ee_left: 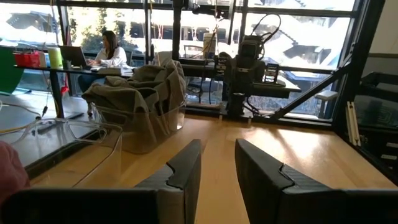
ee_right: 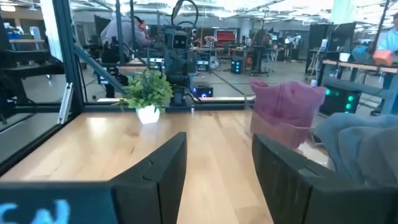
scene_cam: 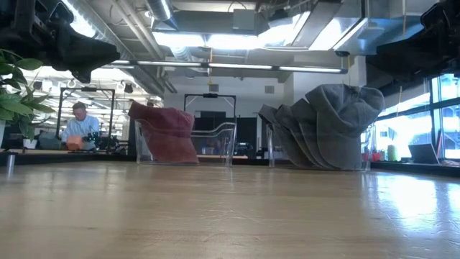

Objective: Pick & Place hat
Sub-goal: Return to Home Position

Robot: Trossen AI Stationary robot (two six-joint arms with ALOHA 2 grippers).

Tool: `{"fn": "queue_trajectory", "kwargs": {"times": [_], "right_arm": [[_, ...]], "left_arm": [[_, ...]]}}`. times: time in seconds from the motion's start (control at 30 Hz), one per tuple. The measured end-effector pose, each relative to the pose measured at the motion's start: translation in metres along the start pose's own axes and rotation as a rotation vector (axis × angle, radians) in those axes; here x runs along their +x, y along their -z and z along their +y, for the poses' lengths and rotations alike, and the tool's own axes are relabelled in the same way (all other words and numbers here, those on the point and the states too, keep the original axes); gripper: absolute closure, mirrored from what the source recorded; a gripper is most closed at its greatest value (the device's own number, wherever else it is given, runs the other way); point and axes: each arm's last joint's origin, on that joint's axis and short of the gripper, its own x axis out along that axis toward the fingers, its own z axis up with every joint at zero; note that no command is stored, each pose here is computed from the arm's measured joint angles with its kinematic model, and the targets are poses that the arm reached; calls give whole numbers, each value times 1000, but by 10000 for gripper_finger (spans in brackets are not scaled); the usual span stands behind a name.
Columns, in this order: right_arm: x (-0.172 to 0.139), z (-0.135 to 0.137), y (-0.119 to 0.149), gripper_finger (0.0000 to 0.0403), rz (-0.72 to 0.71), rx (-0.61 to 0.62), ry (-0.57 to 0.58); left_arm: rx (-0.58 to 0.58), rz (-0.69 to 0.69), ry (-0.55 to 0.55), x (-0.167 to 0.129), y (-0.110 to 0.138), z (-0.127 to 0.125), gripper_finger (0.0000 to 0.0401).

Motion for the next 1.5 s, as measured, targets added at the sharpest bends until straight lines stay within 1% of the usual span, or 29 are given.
{"fn": "queue_trajectory", "kwargs": {"times": [0.13,0.2,0.33,1.5], "right_arm": [[0,-1,0,221,1,26,21],[0,-1,0,221,1,7,32],[0,-1,0,221,2,-14,32],[0,-1,0,221,2,-13,33]], "left_arm": [[0,0,0,0,0,0,306],[0,0,0,0,0,0,306],[0,0,0,0,0,0,306],[0,0,0,0,0,0,306]]}}
